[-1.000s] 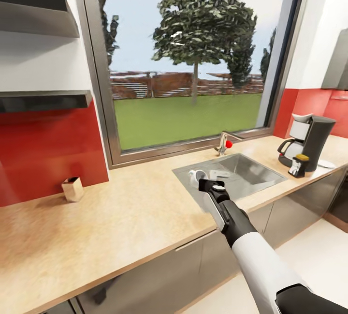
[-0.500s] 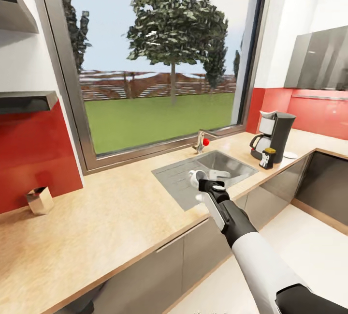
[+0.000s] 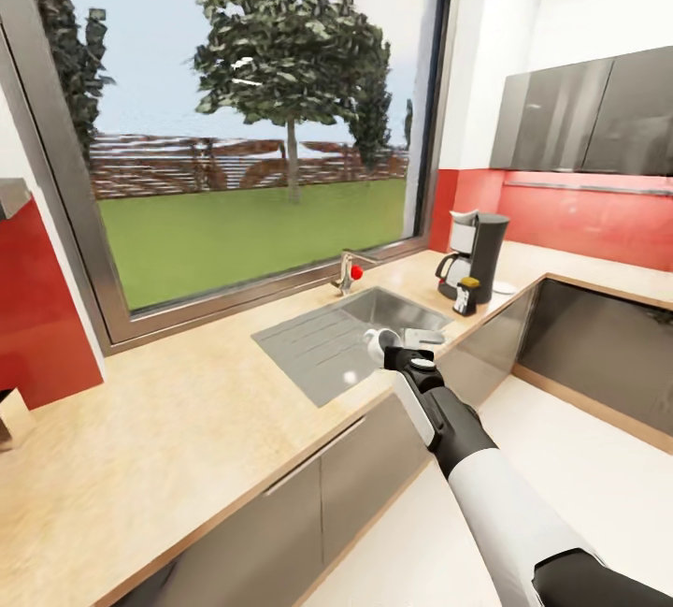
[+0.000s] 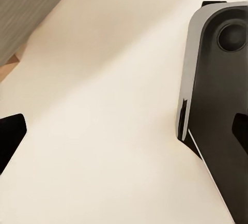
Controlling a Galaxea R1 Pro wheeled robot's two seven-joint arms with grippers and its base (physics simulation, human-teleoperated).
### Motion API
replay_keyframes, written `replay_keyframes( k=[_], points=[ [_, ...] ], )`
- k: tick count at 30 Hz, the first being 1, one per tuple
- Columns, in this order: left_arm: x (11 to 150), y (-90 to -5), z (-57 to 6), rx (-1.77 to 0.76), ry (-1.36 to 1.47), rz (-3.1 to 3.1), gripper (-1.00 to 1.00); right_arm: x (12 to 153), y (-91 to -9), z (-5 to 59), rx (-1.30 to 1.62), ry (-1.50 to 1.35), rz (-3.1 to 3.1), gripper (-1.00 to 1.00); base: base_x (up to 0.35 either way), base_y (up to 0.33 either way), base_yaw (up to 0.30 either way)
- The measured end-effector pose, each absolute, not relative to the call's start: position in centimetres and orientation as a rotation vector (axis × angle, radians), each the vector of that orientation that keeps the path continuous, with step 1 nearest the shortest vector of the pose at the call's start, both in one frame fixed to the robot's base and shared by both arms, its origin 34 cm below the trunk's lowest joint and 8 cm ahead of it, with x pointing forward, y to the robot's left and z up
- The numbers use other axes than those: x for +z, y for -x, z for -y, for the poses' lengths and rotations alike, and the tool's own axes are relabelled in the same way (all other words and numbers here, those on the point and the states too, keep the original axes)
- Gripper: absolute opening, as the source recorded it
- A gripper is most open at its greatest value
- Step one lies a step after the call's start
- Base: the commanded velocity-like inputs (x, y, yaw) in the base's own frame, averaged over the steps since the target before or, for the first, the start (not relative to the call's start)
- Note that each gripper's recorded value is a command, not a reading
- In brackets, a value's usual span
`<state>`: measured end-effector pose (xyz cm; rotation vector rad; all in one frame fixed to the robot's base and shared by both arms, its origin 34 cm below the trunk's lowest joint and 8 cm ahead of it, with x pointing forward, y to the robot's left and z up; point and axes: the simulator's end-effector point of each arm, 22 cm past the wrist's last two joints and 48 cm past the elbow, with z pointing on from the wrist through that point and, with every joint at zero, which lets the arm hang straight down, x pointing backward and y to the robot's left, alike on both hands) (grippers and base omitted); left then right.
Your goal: Set up a coffee station on the kitchen countertop: keep the coffee maker on the countertop, move the bottle of coffee from the kitchen shelf to the counter next to the coffee maker, place a paper coffee filter on top of the coffee maker, put the saucer next to the coffee maker with the coffee cup on the saucer, and place the electric kettle next to the coffee maker.
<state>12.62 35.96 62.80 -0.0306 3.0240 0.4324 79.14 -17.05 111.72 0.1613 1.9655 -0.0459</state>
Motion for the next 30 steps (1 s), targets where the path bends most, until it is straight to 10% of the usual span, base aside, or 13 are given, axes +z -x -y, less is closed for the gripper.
replay_keyframes(
  k=[30],
  points=[
    [62.78,-12.63,-35.82,0.429,0.028,-3.024,1.0,111.67,-79.13,17.05,-0.046,-0.161,-1.967,-1.0,0.0,0.0,-0.3]
  ],
)
